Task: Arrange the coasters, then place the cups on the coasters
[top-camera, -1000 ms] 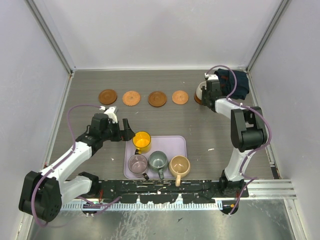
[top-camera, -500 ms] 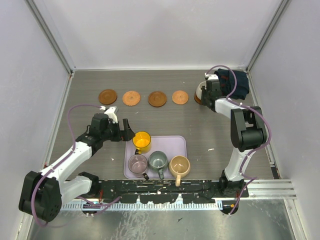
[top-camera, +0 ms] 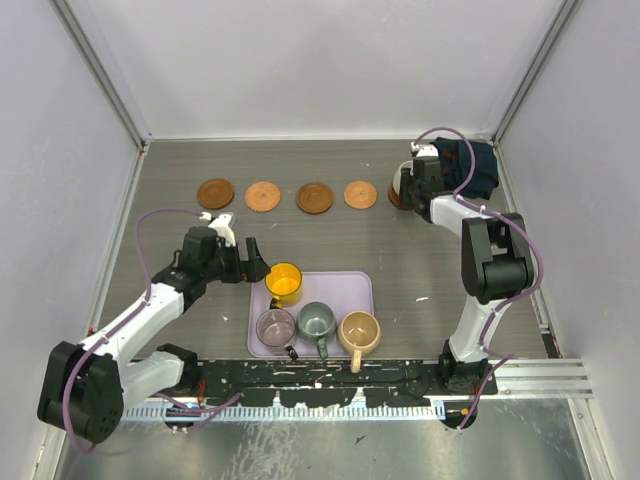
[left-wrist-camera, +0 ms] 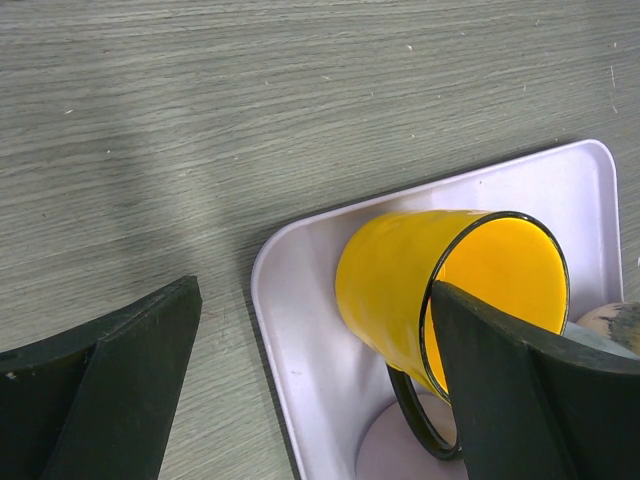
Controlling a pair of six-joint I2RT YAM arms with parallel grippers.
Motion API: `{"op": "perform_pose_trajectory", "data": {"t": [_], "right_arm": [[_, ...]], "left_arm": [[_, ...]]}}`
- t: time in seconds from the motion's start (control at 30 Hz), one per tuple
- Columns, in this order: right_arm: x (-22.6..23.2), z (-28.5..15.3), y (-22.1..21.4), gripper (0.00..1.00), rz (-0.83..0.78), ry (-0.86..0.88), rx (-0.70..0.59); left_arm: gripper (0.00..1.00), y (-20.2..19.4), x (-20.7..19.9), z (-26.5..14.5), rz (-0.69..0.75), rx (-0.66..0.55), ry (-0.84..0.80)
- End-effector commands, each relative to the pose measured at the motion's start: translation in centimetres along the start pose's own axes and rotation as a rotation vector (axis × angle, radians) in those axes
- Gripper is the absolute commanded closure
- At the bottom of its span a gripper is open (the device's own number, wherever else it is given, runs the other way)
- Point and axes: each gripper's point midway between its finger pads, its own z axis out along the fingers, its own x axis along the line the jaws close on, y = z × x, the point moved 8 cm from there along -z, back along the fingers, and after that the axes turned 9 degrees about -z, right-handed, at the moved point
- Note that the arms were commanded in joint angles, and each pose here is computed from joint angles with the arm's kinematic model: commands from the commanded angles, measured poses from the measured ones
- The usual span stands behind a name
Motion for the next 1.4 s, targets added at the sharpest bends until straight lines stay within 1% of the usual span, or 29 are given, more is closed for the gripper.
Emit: {"op": "perform_pose_trajectory", "data": {"t": [0.0,0.17,0.33,0.37,0.47,0.6,0.8,0.93,1.13,1.33,1.37], "right_arm": [[-0.7,-2.3,4.1,0.51,0.039,-0.024,-0.149],[-1.0,-4.4,4.9,0.49,0.048,-0.055,-0.189],[-1.5,-8.1,5.3,0.47,0.088,-0.105,-0.248],[-1.4,-9.4,5.6,0.46,0.099,-0.097,-0.274],[-0.8,-11.9,5.2,0.46,0.103,-0.044,-0.288],[1.2,-14.8,4.0,0.46,0.072,0.099,-0.286],[5.2,-18.1,1.1,0.46,-0.013,0.312,-0.224],[7.6,-19.8,-1.3,0.46,-0.076,0.399,-0.159],[9.3,-22.2,-4.4,0.45,-0.085,0.473,-0.085],[9.3,-23.9,-6.9,0.42,-0.089,0.506,-0.002],[9.3,-24.3,-7.3,0.40,-0.087,0.514,0.009]], "left_arm": [[0.02,1.1,-0.5,0.1,0.017,-0.050,-0.015],[0.02,1.2,-0.6,0.1,0.017,-0.050,-0.016],[0.02,1.1,-0.6,-0.1,0.018,-0.051,-0.020],[0.02,1.1,-0.6,-0.1,0.018,-0.050,-0.022],[0.02,1.0,-0.8,-0.3,0.022,-0.052,-0.037],[0.02,0.8,-1.1,-0.8,0.028,-0.061,-0.064],[0.02,0.2,-1.9,-1.7,0.028,-0.054,-0.117],[0.02,-0.6,-2.5,-2.2,0.035,-0.029,-0.142],[0.02,-2.0,-3.4,-3.2,0.059,0.020,-0.175],[0.02,-3.1,-3.8,-3.7,0.070,0.070,-0.181],[0.02,-3.3,-3.8,-3.7,0.070,0.077,-0.177]]}}
